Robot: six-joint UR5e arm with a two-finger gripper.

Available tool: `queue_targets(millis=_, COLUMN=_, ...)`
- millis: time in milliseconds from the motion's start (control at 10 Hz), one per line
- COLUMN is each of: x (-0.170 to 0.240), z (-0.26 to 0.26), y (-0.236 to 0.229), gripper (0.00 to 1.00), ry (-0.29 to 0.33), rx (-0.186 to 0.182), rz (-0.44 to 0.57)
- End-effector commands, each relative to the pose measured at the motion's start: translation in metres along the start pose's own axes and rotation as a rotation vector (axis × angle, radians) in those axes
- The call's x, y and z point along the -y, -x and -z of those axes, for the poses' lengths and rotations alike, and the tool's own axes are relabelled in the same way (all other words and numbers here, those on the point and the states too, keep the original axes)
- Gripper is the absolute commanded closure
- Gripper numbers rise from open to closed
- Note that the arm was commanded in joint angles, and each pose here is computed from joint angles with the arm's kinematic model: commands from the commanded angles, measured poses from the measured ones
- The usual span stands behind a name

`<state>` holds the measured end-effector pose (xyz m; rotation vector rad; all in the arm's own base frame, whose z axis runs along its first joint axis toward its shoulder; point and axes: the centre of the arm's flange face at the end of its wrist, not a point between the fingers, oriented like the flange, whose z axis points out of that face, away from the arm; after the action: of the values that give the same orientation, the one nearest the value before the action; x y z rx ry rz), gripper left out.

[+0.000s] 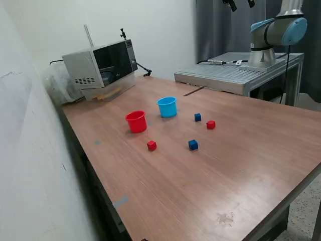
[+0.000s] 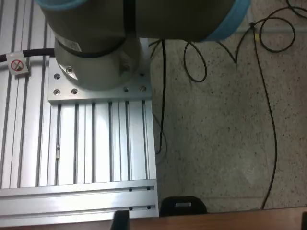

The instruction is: Place red objects in the red bin, and blue objects in the blue bin.

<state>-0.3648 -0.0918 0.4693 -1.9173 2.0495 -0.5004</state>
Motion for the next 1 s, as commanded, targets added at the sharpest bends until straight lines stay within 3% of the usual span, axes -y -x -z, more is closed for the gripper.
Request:
queue_targets(millis=0, x=0.0, z=0.003, y=0.0, gripper=0.0, ry=0.014, rx=0.001, rz=0.0)
queue_targets(millis=300, x=-0.008, z=0.006, y=-0.005, gripper=0.0, ry=0.045, rx=0.003, rz=0.004)
queue_targets(millis=400, x=-0.018, z=0.016, y=-0.004, gripper=0.0, ry=0.13, rx=0.01, rz=0.004)
queue_targets(millis=800, x=-0.081, z=0.019, y=-0.001, gripper=0.0, ry=0.229, rx=0.007, rz=0.003)
queue_targets(millis=900, x=-0.109, z=0.023, y=0.0, gripper=0.0, ry=0.317, rx=0.013, rz=0.012)
